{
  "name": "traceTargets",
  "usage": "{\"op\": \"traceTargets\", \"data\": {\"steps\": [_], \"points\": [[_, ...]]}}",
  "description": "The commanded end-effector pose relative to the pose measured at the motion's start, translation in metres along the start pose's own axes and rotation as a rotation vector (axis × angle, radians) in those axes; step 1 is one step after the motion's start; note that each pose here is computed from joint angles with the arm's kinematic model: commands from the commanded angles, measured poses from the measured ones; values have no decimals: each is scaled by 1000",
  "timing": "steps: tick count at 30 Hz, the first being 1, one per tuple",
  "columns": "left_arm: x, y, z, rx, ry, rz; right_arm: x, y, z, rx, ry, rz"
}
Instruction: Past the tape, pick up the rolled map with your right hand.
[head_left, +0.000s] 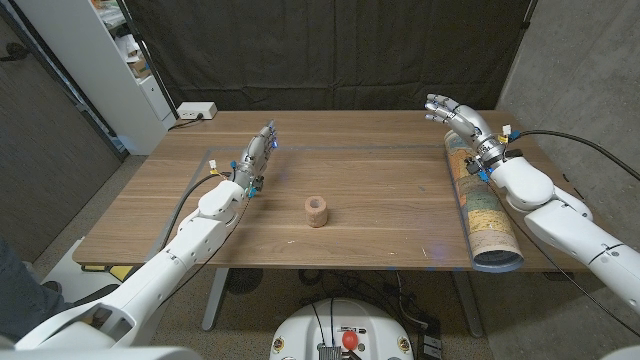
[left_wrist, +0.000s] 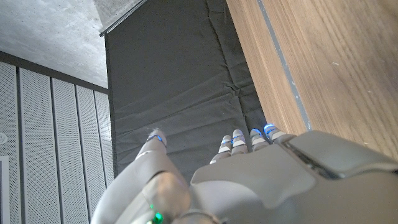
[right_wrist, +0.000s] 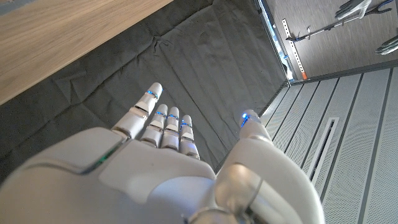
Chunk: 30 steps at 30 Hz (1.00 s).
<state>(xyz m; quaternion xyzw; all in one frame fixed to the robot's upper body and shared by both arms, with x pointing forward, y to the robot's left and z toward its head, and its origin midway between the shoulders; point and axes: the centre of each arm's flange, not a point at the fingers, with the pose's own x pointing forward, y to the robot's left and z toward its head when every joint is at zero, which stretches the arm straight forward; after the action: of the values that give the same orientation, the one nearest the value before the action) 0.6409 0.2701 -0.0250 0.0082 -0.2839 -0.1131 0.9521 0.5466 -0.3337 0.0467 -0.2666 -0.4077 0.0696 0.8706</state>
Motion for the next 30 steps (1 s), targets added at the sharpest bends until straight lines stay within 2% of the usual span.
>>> {"op": "traceTargets", "data": {"steps": [1, 17, 30], "points": [[8, 0, 0, 0, 2, -10, -11, -7, -3, -43, 44, -56], [13, -1, 2, -1, -2, -24, -27, -12, 0, -104, 85, -120], [15, 2, 0, -1, -5, -32, -36, -11, 1, -178, 131, -150]]}}
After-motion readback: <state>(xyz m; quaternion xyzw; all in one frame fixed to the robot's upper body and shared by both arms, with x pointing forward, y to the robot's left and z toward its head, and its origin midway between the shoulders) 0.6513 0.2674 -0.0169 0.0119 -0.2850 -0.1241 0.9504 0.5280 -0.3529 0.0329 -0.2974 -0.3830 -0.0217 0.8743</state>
